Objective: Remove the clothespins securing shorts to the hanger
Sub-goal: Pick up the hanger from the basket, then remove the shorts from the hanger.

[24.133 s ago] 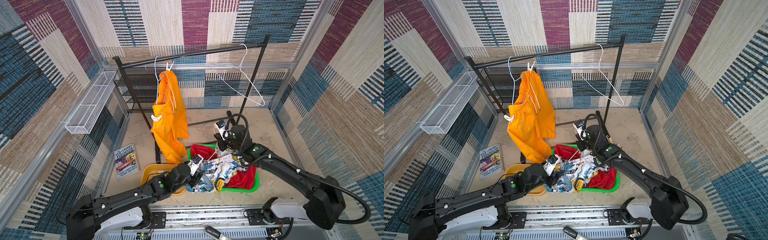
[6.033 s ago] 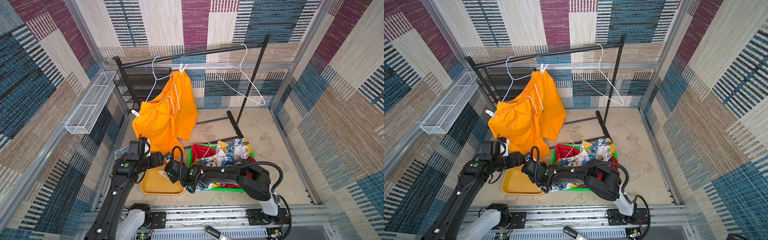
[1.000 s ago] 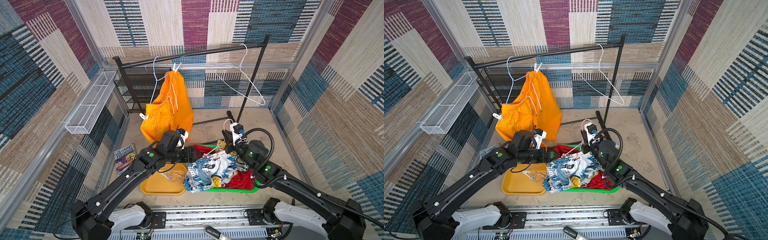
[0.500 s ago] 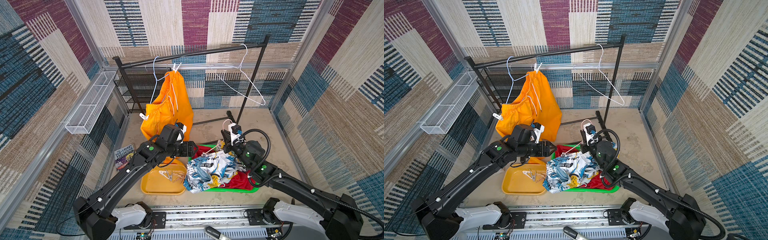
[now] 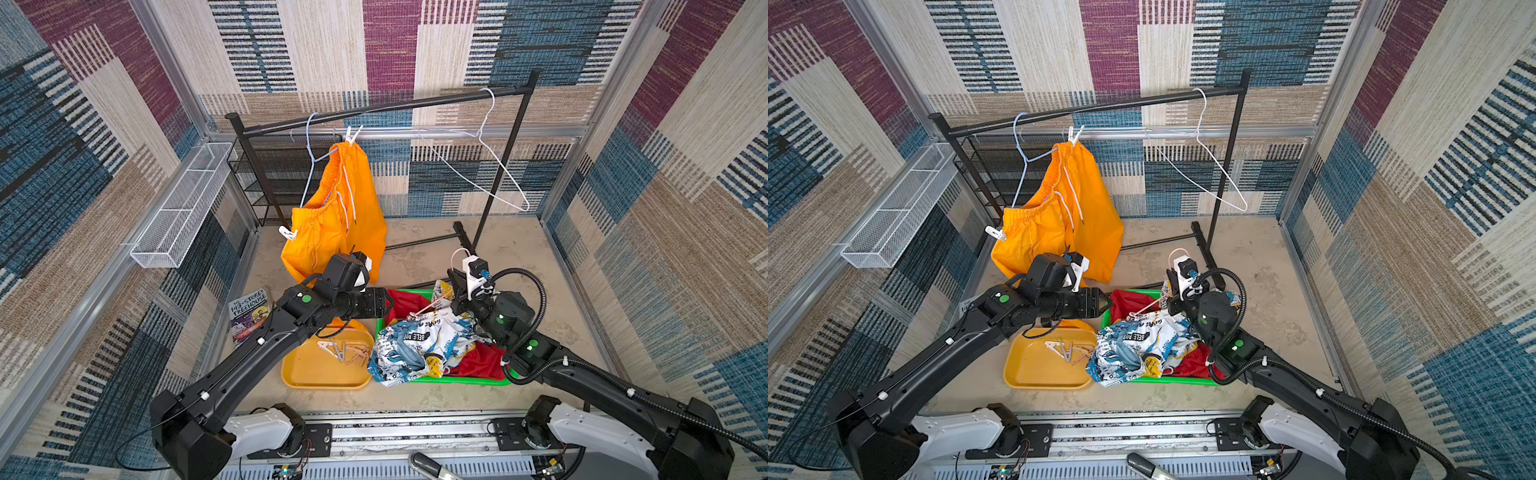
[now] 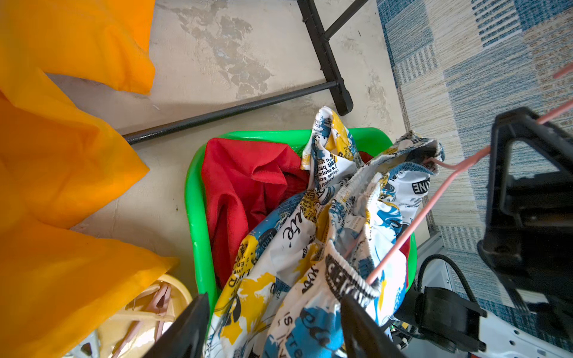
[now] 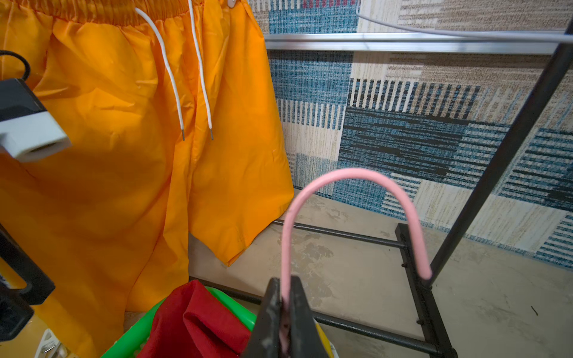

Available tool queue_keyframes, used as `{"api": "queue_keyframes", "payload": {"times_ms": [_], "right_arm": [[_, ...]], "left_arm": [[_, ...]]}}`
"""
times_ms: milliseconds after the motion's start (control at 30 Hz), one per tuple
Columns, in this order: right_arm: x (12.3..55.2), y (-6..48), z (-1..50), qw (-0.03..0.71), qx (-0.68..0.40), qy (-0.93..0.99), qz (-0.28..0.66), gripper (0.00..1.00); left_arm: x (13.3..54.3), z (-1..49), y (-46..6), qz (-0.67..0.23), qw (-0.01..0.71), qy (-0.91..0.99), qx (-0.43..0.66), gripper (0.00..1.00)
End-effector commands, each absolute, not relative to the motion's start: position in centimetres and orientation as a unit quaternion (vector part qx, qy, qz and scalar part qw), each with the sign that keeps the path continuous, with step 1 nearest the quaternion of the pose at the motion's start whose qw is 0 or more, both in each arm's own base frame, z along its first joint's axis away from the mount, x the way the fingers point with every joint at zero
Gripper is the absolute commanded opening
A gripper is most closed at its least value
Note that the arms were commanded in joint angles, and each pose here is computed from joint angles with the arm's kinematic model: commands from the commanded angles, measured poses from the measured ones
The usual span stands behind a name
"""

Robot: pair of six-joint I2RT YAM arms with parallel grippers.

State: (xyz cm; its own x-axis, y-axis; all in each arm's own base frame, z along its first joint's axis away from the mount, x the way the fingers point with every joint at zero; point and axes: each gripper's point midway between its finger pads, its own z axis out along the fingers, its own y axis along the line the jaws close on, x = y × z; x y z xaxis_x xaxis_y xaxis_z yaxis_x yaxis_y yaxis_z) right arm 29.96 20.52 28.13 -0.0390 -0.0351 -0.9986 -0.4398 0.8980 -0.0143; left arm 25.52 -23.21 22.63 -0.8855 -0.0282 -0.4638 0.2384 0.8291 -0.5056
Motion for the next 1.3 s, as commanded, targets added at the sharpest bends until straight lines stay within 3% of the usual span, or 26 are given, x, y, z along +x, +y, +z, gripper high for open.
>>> {"api": "queue_keyframes", "payload": {"times_ms": [0,367,633,967,1267], "right_arm": [[30.0,20.3,28.8,0.682,-0.154,0.697,0.157,0.00],[29.5,20.2,28.4,0.681,-0.165,0.697,0.157,0.00],[29.9,20.7,27.8,0.669,-0.169,0.707,0.156,0.00],[30.2,21.3,27.7,0.657,-0.173,0.715,0.162,0.00],[30.3,21.7,27.6,0.652,-0.178,0.718,0.167,0.00]], "left_arm": [[25.3,21.7,-23.8,-0.292,0.208,0.932,0.055,0.71],[24.9,21.1,-25.8,-0.302,0.177,0.934,0.079,0.68],[23.4,23.5,-27.6,-0.321,0.210,0.908,0.172,0.69],[22.3,22.7,-28.5,-0.290,0.235,0.882,0.288,0.60],[22.9,22.1,-29.5,-0.278,0.248,0.875,0.309,0.56]]}}
